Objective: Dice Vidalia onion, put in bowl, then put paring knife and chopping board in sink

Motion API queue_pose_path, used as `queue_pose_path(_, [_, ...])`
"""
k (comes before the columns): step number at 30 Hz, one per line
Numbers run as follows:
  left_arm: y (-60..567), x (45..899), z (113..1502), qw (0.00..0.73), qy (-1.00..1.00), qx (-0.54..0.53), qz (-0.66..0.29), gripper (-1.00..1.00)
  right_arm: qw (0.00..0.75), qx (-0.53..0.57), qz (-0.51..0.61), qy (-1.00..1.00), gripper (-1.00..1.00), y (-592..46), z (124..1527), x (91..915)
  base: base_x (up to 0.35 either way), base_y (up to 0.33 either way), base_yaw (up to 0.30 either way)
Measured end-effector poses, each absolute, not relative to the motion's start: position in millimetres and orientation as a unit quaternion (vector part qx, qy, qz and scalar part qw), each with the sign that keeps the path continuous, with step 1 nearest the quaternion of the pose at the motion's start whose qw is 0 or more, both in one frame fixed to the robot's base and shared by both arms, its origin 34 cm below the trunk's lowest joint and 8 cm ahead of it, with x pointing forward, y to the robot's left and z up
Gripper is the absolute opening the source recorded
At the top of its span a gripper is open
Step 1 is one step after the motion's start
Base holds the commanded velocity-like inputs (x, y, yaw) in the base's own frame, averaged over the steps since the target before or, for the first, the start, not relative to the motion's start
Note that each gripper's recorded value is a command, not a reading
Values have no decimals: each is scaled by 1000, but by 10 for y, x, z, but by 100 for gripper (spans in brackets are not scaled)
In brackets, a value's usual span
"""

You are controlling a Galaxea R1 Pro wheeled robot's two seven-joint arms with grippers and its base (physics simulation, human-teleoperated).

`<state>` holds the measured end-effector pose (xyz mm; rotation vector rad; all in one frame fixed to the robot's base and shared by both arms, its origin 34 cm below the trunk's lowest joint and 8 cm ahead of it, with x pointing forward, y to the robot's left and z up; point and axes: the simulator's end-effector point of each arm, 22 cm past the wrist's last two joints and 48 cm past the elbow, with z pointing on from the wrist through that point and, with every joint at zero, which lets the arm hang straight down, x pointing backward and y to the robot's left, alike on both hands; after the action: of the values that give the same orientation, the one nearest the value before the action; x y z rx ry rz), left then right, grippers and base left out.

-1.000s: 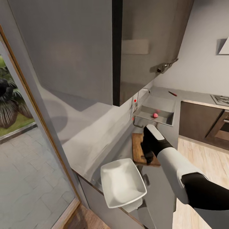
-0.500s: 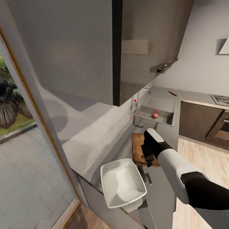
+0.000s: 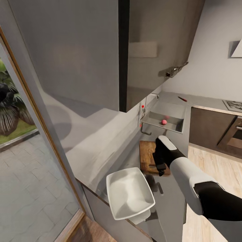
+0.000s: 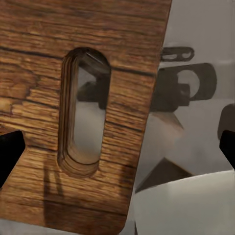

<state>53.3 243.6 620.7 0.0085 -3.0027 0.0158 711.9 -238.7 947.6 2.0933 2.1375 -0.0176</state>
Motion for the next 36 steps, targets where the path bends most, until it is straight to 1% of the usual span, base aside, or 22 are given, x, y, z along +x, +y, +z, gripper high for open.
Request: queue_pose_path(36, [2435,461,6218,79,-997,3,5,100,70,699,-13,711,100,-2430,9363,7111,0,0,7])
